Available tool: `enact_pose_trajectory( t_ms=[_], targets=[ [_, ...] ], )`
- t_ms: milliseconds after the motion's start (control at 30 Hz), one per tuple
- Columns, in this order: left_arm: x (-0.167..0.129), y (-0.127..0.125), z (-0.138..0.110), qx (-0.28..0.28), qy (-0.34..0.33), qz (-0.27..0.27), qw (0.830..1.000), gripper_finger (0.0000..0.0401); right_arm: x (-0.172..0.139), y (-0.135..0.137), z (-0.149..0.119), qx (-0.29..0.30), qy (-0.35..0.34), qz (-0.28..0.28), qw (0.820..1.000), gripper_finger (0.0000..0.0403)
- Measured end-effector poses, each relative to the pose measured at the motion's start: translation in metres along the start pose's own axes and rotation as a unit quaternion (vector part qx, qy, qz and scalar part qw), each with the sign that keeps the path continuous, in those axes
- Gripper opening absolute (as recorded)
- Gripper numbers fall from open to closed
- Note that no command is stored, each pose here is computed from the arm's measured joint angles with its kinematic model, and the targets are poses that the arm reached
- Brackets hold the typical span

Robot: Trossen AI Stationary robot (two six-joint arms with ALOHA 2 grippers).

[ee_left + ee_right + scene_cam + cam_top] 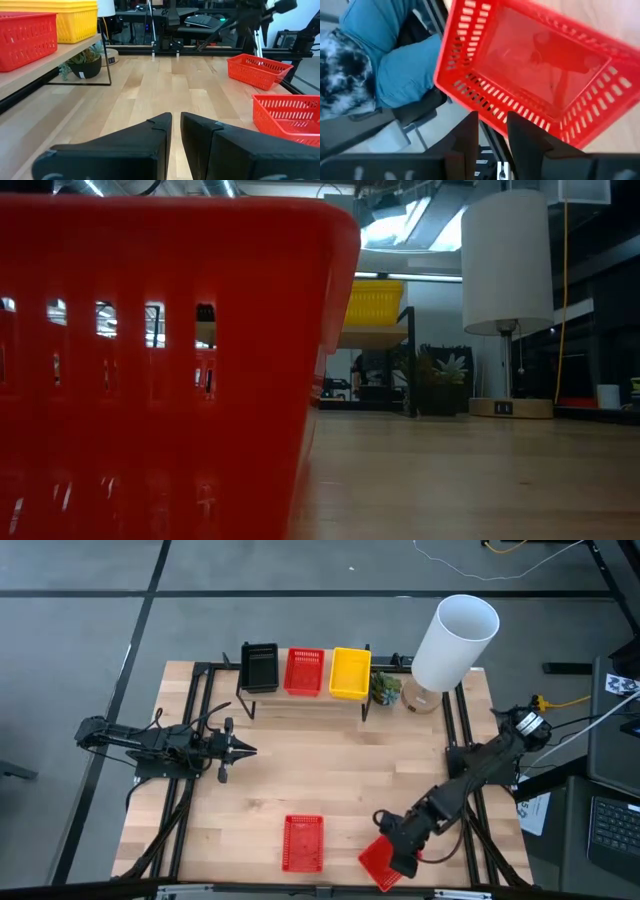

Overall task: Stack baskets on shelf by color
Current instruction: Stack the right red bin on the other red bin on the shelf

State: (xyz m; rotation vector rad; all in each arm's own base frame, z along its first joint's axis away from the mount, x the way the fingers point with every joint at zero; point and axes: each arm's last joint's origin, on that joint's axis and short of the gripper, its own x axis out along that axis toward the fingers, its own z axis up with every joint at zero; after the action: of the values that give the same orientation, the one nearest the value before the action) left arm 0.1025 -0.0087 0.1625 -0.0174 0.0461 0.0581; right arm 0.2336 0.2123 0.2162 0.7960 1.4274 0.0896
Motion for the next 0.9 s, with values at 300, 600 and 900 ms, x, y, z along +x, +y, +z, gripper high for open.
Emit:
enact_pose_trajectory(
  t_ms=[300,600,900],
  targets=[
    [0.000,0.000,0.000,-0.026,-0.001,0.000,1.000,0.0032,0.047,-0.030,0.001,-0.016,0.000,-0.084,0.996,0.0087],
    [0.000,0.001,0.001,-0.024,-0.006,0.016,1.000,0.0032,0.073,-0.042,0.047,-0.077,-0.063,-0.159,0.982,0.0080],
    [0.000,0.001,0.002,-0.024,-0.008,0.015,1.000,0.0032,0.037,-0.059,0.130,-0.235,-0.164,-0.262,0.921,0.0080]
  ],
)
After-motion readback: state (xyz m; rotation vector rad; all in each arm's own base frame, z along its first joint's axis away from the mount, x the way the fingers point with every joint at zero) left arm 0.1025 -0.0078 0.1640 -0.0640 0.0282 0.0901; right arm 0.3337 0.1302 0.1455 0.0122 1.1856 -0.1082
